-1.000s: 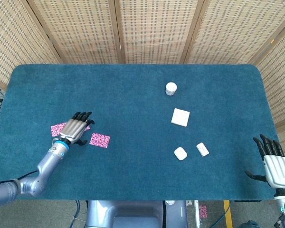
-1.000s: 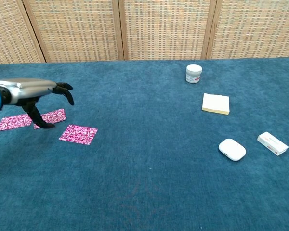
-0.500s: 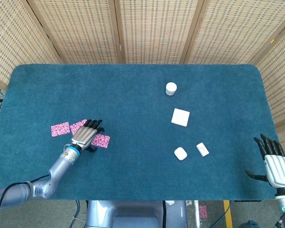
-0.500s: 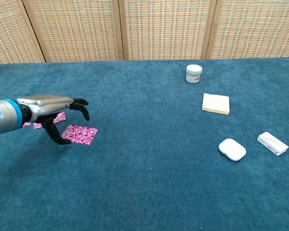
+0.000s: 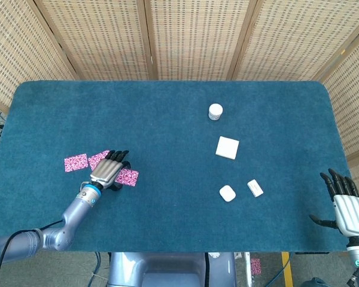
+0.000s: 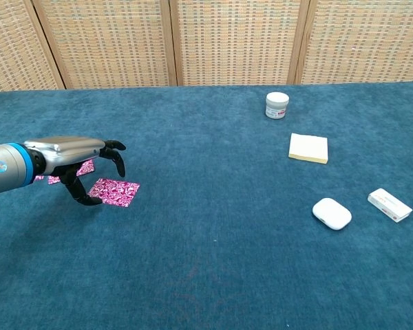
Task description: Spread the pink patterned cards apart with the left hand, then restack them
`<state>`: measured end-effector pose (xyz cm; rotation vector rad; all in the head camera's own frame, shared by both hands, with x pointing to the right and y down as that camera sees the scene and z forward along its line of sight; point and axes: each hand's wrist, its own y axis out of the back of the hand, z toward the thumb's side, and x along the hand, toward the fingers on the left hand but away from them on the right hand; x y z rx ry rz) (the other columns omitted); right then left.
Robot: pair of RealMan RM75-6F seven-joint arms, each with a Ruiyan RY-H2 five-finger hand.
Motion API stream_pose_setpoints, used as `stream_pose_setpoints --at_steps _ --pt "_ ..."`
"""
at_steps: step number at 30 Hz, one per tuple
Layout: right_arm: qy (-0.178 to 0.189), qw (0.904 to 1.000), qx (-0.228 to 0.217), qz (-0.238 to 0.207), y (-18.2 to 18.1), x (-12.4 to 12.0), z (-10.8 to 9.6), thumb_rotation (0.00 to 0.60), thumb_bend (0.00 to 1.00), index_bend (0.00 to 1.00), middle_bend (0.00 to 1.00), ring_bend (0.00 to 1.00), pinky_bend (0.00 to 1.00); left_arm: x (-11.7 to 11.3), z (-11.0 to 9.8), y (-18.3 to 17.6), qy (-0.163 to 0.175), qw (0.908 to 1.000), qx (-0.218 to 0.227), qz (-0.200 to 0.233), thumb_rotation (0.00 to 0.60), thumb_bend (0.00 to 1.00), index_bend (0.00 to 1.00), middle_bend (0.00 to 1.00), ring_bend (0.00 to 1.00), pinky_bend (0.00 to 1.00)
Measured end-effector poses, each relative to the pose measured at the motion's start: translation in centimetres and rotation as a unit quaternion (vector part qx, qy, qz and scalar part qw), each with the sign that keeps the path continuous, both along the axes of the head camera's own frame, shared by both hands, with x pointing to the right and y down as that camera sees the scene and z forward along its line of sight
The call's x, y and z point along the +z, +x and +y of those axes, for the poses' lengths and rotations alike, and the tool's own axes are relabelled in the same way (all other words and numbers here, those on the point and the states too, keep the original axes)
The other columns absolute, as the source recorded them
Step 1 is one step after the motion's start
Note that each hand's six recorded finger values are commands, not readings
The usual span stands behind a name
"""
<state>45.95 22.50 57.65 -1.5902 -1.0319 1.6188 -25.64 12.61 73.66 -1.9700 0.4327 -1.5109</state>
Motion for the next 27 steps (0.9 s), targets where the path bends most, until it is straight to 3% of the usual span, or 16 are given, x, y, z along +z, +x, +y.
stream_pose_setpoints --at_steps 27 --pt "-0.001 1.0 0.001 0.0 0.1 0.0 0.0 0.6 0.0 0.0 0.0 0.0 0.0 1.2 0.7 -0.2 0.003 1.0 -0.001 -0.008 0.6 0.3 0.3 0.0 0.0 0.0"
